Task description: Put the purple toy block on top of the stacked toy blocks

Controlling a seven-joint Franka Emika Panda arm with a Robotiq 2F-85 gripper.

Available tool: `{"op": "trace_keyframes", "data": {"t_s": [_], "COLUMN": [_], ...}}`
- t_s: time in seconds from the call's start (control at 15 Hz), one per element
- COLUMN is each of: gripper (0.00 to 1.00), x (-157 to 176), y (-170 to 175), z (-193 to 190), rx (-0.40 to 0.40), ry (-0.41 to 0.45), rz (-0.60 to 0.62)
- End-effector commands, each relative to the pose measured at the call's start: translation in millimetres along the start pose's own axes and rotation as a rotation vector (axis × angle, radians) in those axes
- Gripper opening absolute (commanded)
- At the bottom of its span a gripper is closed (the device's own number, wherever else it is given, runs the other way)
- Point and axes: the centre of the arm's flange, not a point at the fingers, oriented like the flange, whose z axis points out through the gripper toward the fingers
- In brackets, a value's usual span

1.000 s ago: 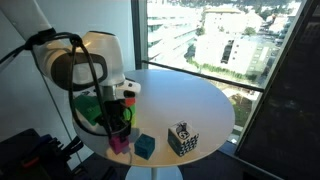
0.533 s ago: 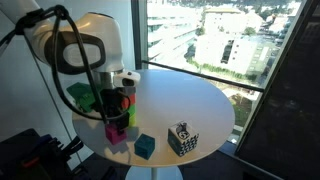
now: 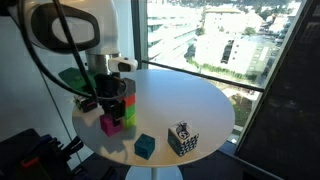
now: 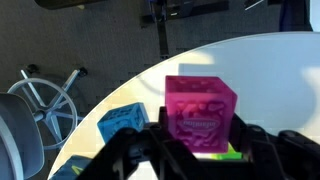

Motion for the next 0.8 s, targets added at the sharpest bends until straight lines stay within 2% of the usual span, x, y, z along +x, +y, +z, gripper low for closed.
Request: {"op": "trace_keyframes", "data": {"t_s": [0.0, 0.4, 0.73], "gripper": [0.31, 0.31, 0.31], "x": [-3.9, -0.4, 2.3], "y": [-0.1, -2.6, 1.2], "z": [-29.0, -57.6, -80.8], "rx": [-0.007, -0.002, 0.042], "ry": [0.008, 0.026, 0.012], "rz": [0.010, 0.010, 0.017]}}
